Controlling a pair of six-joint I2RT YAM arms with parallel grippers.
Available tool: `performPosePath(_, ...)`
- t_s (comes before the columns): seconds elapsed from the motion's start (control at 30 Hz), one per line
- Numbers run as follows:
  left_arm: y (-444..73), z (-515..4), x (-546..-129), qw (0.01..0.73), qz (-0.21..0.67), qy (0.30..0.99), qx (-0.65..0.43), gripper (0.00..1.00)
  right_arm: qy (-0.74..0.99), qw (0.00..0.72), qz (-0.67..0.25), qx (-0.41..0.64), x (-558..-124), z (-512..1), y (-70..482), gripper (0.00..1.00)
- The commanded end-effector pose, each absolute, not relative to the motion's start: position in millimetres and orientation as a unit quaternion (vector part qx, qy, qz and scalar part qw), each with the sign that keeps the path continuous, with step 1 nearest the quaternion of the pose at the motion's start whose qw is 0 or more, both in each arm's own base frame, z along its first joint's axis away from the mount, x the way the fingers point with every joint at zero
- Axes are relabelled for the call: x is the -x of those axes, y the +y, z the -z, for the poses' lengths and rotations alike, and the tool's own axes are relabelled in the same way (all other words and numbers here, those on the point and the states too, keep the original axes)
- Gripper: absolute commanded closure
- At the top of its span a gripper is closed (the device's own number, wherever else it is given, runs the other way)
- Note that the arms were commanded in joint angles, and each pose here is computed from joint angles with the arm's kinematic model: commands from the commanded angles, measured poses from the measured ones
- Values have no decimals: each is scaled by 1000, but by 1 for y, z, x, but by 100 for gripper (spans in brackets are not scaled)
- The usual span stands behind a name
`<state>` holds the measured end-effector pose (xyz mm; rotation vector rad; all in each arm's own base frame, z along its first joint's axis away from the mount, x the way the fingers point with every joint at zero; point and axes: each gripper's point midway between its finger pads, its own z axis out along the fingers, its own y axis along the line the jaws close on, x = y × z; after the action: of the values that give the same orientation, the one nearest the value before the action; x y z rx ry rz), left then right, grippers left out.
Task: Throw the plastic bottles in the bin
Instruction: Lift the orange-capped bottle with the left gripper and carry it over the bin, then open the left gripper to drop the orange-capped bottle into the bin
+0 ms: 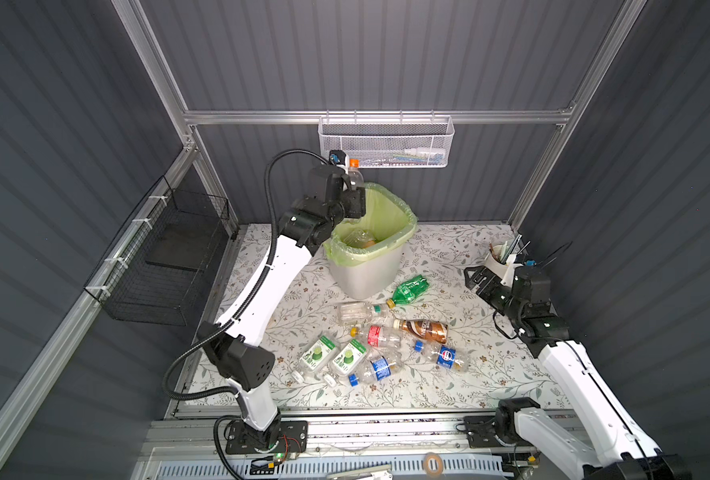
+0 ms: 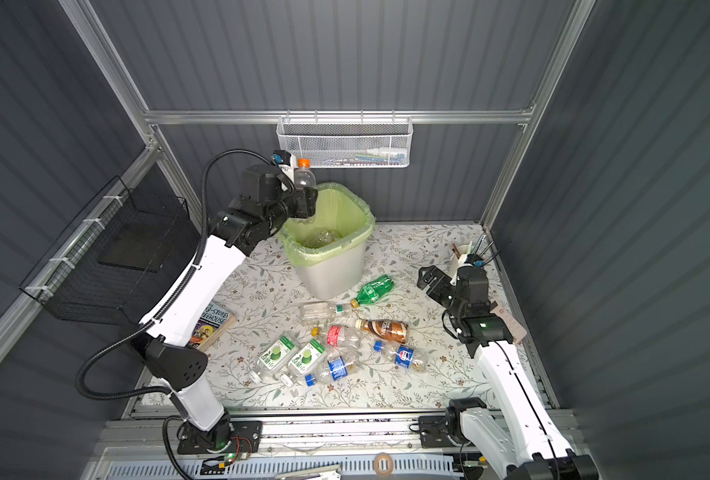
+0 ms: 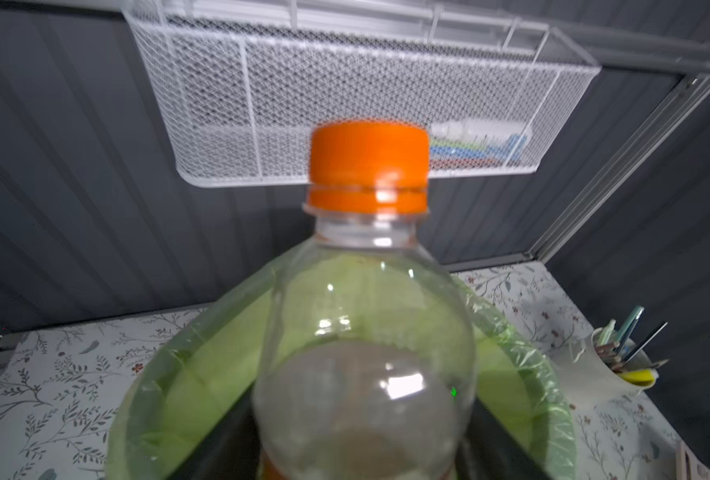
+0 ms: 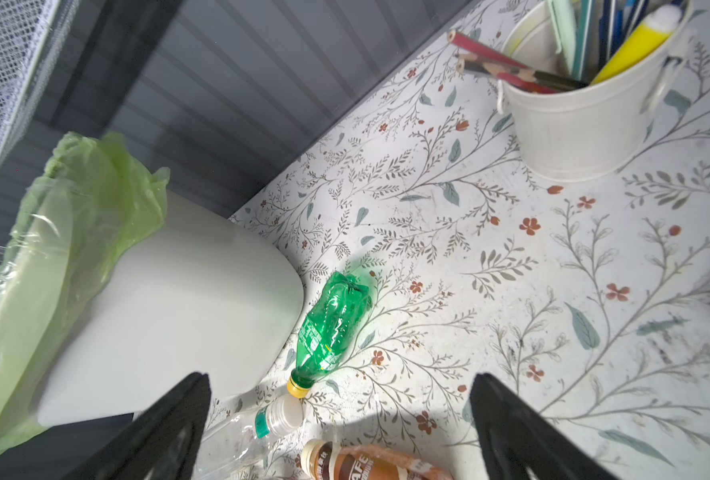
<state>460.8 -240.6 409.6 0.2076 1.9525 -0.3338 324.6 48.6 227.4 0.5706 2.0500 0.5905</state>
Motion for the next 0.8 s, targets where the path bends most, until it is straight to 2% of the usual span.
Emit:
performPosePath(0.0, -223, -412, -443, 531, 131, 833, -86, 4, 833, 442, -241, -231, -324, -226, 49, 1)
performPosePath(0.03, -219, -419, -439, 552, 136, 819, -78, 0, 832, 441, -243, -232, -324, -226, 50, 1)
performPosePath(0.13, -204, -436, -424, 607, 150, 779, -52, 0, 832, 437, -249, -234, -326, -225, 52, 1)
performPosePath(0.2, -197, -437, -417, 619, 148, 770, -47, 0, 833, 433, -256, -232, -327, -224, 55, 1)
performPosePath(0.5, -152, -402, -395, 622, 86, 778, 9, 0, 848, 395, -274, -222, -329, -207, 69, 1)
performPosePath(0.63, -125, -372, -387, 600, 37, 798, 41, 0, 873, 365, -256, -197, -322, -192, 79, 2)
performPosePath(0.77, -97, -349, -384, 574, 41, 813, 84, 0, 906, 321, -225, -162, -306, -171, 92, 2)
